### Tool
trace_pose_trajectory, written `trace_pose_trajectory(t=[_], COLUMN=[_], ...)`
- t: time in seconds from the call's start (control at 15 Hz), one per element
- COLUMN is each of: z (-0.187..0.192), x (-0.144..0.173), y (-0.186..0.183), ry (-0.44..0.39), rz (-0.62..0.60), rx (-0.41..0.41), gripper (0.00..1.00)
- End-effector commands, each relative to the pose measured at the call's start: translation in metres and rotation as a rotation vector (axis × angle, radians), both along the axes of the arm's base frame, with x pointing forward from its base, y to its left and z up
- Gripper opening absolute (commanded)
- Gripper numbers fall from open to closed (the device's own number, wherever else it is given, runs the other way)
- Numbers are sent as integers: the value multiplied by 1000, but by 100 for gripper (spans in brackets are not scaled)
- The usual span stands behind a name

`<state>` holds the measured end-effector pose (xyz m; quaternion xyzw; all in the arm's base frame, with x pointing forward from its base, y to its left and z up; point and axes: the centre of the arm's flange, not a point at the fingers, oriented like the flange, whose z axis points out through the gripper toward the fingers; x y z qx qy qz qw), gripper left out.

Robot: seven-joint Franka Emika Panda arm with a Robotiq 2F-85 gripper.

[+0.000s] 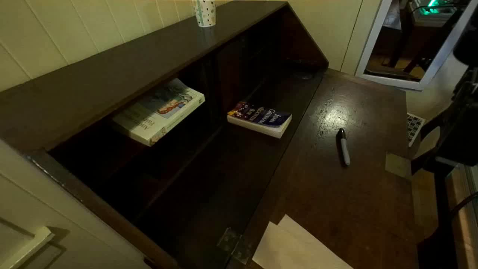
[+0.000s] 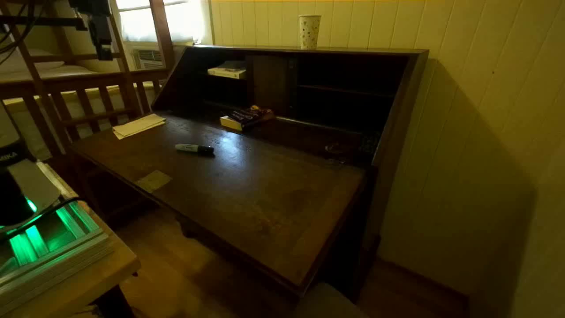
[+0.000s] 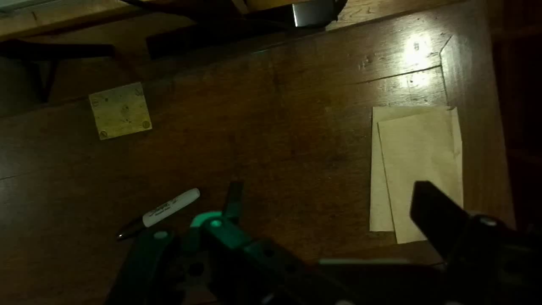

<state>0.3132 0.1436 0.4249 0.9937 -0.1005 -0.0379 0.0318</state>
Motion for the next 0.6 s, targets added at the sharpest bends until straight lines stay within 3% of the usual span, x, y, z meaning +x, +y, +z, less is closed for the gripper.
trace_pose_trajectory(t=[0.0,0.4,0.53], z=[0,0,-9], x=[0,0,20], y=[0,0,-14], ry=[0,0,-25], rz=[0,0,-51], rx=[0,0,-16], gripper=[100,100,100])
